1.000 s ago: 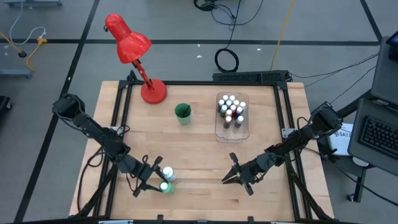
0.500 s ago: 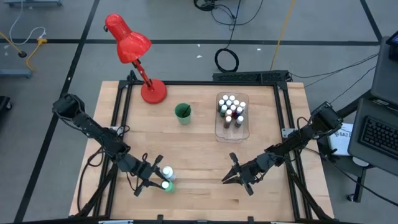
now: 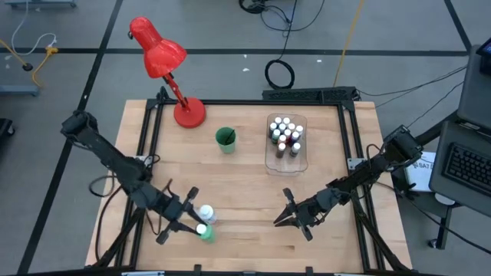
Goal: Pick & Place Paint Supplies
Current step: Put the green paint bottle into the transparent bin
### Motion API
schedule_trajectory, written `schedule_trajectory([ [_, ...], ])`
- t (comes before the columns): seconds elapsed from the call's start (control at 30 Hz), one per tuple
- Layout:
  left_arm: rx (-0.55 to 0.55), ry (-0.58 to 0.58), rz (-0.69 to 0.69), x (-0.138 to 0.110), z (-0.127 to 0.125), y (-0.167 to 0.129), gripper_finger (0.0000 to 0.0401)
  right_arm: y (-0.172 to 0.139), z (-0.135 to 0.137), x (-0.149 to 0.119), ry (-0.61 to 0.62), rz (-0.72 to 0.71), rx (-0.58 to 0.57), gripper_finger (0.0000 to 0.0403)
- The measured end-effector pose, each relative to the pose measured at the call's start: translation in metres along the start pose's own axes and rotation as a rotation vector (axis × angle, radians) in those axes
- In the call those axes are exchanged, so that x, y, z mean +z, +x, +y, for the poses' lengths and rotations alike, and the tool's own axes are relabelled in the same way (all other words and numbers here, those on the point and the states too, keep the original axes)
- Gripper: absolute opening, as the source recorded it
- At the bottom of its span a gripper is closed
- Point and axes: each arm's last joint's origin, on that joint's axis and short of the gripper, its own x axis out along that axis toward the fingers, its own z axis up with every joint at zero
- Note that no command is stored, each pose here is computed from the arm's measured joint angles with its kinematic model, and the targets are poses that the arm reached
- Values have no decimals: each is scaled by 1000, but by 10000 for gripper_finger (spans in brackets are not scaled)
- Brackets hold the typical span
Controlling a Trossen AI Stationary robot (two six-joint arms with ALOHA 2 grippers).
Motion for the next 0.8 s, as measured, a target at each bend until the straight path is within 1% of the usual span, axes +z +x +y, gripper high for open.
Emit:
schedule_trajectory([
  [0.13, 71, 38, -24, 56, 1, -4, 93, 0, 0, 0, 0, -1, -1, 34],
  [0.23, 154, 116, -10, 89, 9, -9, 93, 0, 0, 0, 0, -2, -1, 34],
  [0.3, 225, 148, -17, 107, 19, -13, 93, 0, 0, 0, 0, -2, -1, 34],
  [0.4, 349, 154, -75, 130, 42, -20, 93, 0, 0, 0, 0, -2, -1, 34],
  [0.5, 454, 138, -96, 138, 70, -25, 93, 0, 0, 0, 0, -2, 0, 34],
  [0.57, 489, 119, -112, 138, 93, -21, 93, 0, 1, 0, 4, -2, 4, 34],
  [0.7, 427, 64, -133, 129, 143, -5, 93, -1, 3, 3, 4, -15, 4, 34],
  [0.8, 413, 44, -161, 116, 178, 13, 93, -2, 3, 12, 15, -79, -71, 34],
])
